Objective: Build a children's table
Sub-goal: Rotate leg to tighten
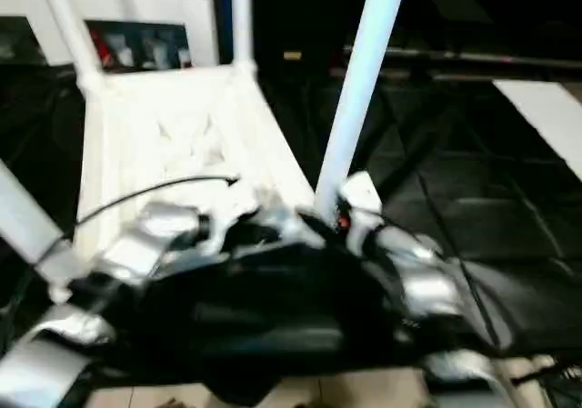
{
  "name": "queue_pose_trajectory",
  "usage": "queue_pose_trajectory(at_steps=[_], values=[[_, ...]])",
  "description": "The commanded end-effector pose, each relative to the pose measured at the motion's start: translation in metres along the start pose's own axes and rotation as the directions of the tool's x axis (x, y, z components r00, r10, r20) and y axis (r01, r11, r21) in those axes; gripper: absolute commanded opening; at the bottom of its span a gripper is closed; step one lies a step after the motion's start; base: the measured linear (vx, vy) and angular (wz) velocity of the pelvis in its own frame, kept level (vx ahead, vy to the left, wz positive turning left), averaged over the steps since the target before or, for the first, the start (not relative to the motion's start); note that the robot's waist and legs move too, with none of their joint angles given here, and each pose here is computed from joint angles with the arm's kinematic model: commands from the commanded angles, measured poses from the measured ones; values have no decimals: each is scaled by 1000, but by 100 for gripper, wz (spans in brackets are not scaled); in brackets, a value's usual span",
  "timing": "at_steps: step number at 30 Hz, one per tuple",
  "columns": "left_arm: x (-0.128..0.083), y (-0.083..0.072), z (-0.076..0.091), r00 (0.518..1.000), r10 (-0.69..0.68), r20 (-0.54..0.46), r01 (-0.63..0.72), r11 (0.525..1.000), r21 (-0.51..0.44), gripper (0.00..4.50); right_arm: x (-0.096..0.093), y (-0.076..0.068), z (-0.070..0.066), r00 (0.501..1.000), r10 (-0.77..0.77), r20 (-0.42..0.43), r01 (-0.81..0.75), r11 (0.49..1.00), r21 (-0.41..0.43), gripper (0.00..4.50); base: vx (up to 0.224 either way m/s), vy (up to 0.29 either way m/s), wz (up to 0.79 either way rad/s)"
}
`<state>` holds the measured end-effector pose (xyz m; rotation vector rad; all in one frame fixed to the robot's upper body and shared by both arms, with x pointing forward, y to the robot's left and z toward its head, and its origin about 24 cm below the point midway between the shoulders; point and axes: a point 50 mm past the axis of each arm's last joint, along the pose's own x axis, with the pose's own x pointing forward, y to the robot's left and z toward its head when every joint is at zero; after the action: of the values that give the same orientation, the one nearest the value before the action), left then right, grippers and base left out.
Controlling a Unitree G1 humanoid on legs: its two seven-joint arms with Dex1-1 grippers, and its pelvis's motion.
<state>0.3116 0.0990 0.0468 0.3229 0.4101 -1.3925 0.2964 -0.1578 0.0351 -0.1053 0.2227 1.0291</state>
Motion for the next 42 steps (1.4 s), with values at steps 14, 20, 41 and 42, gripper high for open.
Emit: queue_pose_trajectory(at_steps=[14, 20, 41, 42], values=[[-13, -17, -7, 967, -251, -45, 249, 967, -48, 0, -9, 17, -4, 959, 277, -58, -275, 961, 36, 248, 0, 0, 0], [-3, -9, -3, 993, -118, -28, 118, 993, 0, 0, -3, 15, -13, 979, 183, -90, -178, 982, 56, 243, 0, 0, 0], [55, -10, 18, 994, 112, 20, -111, 994, -8, 0, 71, 17, -15, 926, -377, -32, 377, 909, 180, 261, -9, 1, -1], [53, -11, 17, 996, 92, 18, -92, 996, -3, 0, 69, 16, -12, 931, -364, -10, 359, 913, 195, 274, 0, 0, 0]])
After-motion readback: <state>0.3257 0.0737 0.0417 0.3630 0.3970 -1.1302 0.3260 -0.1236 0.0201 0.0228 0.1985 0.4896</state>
